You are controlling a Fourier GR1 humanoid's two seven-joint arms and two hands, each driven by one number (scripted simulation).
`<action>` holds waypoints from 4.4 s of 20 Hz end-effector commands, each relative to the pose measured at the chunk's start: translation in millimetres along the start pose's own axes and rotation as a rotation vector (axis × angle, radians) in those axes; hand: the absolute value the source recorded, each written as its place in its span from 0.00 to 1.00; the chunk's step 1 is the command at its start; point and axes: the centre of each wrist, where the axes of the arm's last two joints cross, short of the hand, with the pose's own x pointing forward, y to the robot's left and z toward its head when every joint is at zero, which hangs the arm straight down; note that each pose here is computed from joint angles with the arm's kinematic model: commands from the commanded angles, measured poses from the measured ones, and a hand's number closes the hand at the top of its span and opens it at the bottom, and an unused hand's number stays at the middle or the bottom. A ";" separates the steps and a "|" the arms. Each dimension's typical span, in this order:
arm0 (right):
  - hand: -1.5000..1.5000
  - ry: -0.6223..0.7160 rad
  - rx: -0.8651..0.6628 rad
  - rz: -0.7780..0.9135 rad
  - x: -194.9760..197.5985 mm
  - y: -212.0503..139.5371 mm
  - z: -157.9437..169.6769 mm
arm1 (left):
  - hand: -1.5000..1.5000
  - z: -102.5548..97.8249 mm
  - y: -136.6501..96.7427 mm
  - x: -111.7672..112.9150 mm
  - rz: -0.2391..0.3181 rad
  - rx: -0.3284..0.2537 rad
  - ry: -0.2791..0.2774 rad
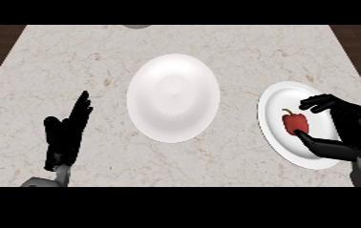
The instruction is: Pick the bell pepper from the plate and place it in the plate
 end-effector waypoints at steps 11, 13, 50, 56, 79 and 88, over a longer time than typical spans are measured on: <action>0.00 0.027 0.353 0.528 13.7 -102.7 1.4 | 0.50 -8.7 -6.0 5.4 -0.003 -0.022 0.032; 0.00 0.043 0.416 0.589 15.8 -96.6 4.3 | 0.50 -6.0 -10.1 -6.6 -0.002 0.012 0.046; 0.00 0.377 0.787 0.729 -45.0 -31.3 -23.9 | 0.50 -7.0 -24.8 15.4 0.003 0.001 0.021; 1.00 0.324 0.810 0.790 -41.9 -23.7 -43.4 | 0.50 -8.3 -23.2 1.8 -0.012 -0.005 0.030; 1.00 0.429 0.129 0.905 -29.2 174.4 -141.4 | 0.50 -8.9 -36.2 3.3 -0.021 -0.079 0.017; 1.00 0.413 -0.362 1.032 52.5 219.8 -209.8 | 0.50 -17.5 -39.3 12.0 -0.037 -0.091 0.018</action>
